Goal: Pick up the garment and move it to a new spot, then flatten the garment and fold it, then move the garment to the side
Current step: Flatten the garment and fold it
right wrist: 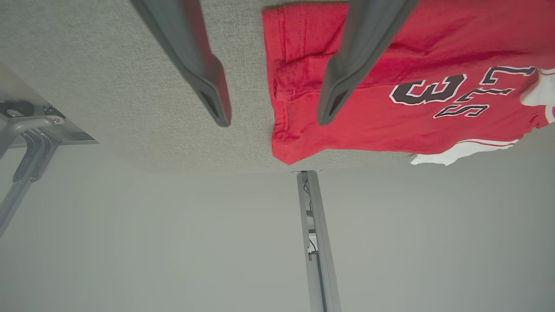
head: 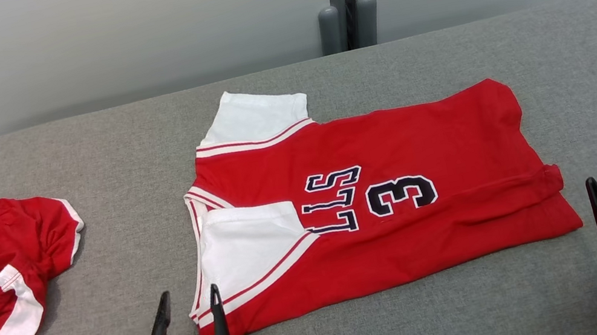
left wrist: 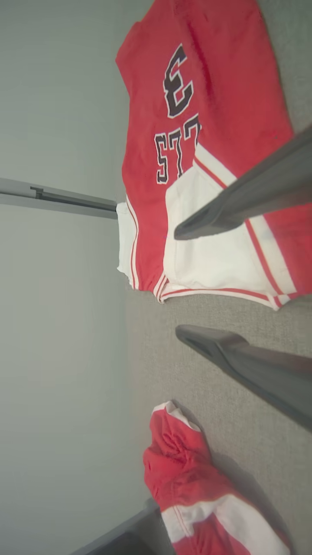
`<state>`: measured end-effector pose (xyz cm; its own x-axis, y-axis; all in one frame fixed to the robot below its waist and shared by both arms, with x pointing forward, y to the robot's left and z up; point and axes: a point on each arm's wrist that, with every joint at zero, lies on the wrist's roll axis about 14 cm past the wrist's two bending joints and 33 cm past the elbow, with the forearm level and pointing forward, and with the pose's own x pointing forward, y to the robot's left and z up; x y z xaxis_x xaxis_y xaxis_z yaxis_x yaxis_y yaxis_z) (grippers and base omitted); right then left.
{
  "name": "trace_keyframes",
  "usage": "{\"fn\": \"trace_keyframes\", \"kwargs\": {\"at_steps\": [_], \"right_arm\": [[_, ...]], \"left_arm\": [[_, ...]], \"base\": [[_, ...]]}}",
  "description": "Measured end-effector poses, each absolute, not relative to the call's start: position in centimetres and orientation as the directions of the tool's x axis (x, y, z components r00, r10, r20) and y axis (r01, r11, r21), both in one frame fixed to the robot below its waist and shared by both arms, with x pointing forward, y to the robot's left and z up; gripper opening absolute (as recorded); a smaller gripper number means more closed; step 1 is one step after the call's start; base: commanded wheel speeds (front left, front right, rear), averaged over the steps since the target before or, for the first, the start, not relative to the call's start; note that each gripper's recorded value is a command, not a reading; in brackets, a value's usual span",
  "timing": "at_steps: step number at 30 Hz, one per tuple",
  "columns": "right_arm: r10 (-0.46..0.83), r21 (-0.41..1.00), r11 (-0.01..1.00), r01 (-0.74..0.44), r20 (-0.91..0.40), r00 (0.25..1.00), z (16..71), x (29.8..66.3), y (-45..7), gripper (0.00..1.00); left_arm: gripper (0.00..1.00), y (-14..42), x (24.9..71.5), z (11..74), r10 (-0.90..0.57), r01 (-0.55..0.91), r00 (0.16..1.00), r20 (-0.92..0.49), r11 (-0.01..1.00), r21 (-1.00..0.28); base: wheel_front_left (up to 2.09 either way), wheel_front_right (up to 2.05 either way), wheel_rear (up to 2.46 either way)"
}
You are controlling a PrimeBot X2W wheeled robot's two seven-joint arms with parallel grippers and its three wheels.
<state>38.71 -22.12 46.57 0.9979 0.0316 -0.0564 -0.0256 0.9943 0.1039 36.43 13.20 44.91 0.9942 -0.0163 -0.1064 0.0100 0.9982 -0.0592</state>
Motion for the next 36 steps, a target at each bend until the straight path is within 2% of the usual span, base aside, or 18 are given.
{"fn": "trace_keyframes", "kwargs": {"at_steps": [17,29,30,31,33,36], "right_arm": [[0.026,0.134,0.991,-0.006,-0.145,0.989,43.7,38.8,-21.8,1.0],[0.018,0.158,0.987,0.011,-0.181,0.983,42.6,38.6,-21.9,1.0],[0.008,0.169,0.985,0.027,-0.203,0.979,41.9,38.6,-22.2,1.0],[0.008,0.169,0.985,0.027,-0.203,0.979,41.9,38.6,-22.2,1.0],[0.002,0.182,0.982,0.039,-0.22,0.976,41.4,38.7,-22.3,1.0],[0.009,0.204,0.978,0.043,-0.248,0.969,40.5,38.8,-21.9,1.0]], "left_arm": [[1.0,12.4,34.6,36.2,-0.037,-0.009,0.909,-0.416,0.994,-0.108],[1.0,11.6,35.3,35.0,-0.06,-0.012,0.882,-0.468,0.989,-0.15],[0.76,11.3,35.3,34.8,-0.077,0.002,0.878,-0.473,0.987,-0.158],[0.43,11.3,35.3,34.8,-0.077,0.002,0.878,-0.473,0.987,-0.158],[0.0,10.9,35.4,34.8,-0.094,0.014,0.875,-0.474,0.985,-0.17],[0.0,10.5,35.4,34.7,-0.103,0.015,0.871,-0.48,0.983,-0.183]], "base": [[0.0,0.0,0.0],[0.0,0.0,0.0],[0.0,0.0,0.0],[0.0,0.0,0.0],[0.0,0.0,0.0],[0.0,0.0,0.0]]}}
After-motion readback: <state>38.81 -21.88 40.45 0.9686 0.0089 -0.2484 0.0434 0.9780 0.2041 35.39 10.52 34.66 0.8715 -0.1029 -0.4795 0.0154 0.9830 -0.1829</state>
